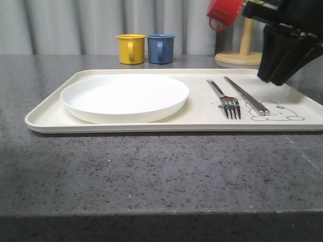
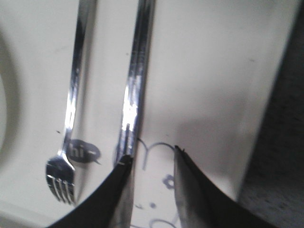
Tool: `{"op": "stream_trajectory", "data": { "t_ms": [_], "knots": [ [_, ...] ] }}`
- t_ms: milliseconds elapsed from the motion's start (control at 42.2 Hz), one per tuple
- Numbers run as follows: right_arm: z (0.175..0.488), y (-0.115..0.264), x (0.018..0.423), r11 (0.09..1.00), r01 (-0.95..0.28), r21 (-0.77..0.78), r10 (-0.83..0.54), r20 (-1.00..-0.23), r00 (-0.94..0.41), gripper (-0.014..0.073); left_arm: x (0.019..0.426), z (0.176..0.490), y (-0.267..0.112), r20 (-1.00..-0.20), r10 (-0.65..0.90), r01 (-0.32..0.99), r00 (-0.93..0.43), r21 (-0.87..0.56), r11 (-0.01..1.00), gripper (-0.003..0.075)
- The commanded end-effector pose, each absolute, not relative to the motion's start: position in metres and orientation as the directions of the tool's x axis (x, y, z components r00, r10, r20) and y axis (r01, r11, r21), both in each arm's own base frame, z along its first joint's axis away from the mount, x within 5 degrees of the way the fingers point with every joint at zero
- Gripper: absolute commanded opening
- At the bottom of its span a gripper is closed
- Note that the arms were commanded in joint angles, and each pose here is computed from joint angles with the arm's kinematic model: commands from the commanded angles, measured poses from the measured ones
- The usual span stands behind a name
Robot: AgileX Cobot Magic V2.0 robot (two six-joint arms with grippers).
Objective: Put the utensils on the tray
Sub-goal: 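Place the chopsticks on the tray beside the fork and release, then grasp the steel spoon by its handle with the right gripper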
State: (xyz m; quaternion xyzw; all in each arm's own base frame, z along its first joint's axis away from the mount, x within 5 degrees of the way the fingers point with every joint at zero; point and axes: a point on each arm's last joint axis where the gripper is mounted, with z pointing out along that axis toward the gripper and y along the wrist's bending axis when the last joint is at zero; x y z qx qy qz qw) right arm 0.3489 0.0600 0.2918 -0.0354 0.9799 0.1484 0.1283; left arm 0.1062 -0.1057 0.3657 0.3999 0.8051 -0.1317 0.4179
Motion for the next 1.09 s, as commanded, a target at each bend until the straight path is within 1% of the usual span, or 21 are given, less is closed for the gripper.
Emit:
{"op": "stream_trajectory", "data": {
  "t_ms": [0,95,166,284,403,568,711,1066],
  "knots": [
    [0.330,0.047,0.331,0.976,-0.168,0.137,-0.111,-0.350,-0.930,0.0248,0.107,0.380,-0.109,-0.839,0.468,0.748,-0.277,0.117,0.653,0.0355],
    [0.339,0.031,0.320,0.985,-0.170,-0.011,-0.164,-0.329,-0.930,0.0248,0.107,0.380,-0.109,-0.839,0.468,0.748,-0.277,0.117,0.653,0.0355],
    [0.343,0.020,0.315,0.987,-0.149,-0.057,-0.159,-0.312,-0.937,0.0248,0.107,0.380,-0.109,-0.839,0.468,0.748,-0.277,0.117,0.653,0.0355],
    [0.341,-0.010,0.314,0.998,-0.051,-0.045,-0.062,-0.284,-0.957,0.0253,0.107,0.380,-0.109,-0.839,0.468,0.748,-0.277,0.117,0.653,0.0355],
    [0.342,-0.044,0.314,0.998,0.063,-0.025,0.052,-0.317,-0.947,0.0262,0.107,0.380,-0.109,-0.839,0.468,0.748,-0.277,0.117,0.653,0.0355],
    [0.342,-0.075,0.312,0.987,0.160,-0.028,0.141,-0.346,-0.927,0.0257,0.107,0.380,-0.109,-0.839,0.468,0.748,-0.277,0.117,0.653,0.0355],
    [0.337,-0.089,0.314,0.980,0.192,-0.043,0.166,-0.344,-0.924,0.0257,0.107,0.380,-0.109,-0.839,0.468,0.748,-0.277,0.117,0.653,0.0355],
    [0.305,-0.097,0.331,0.980,0.193,-0.047,0.175,-0.251,-0.952,0.0257,0.107,0.380,-0.109,-0.839,0.468,0.748,-0.277,0.117,0.653,0.0355]
  ]
}}
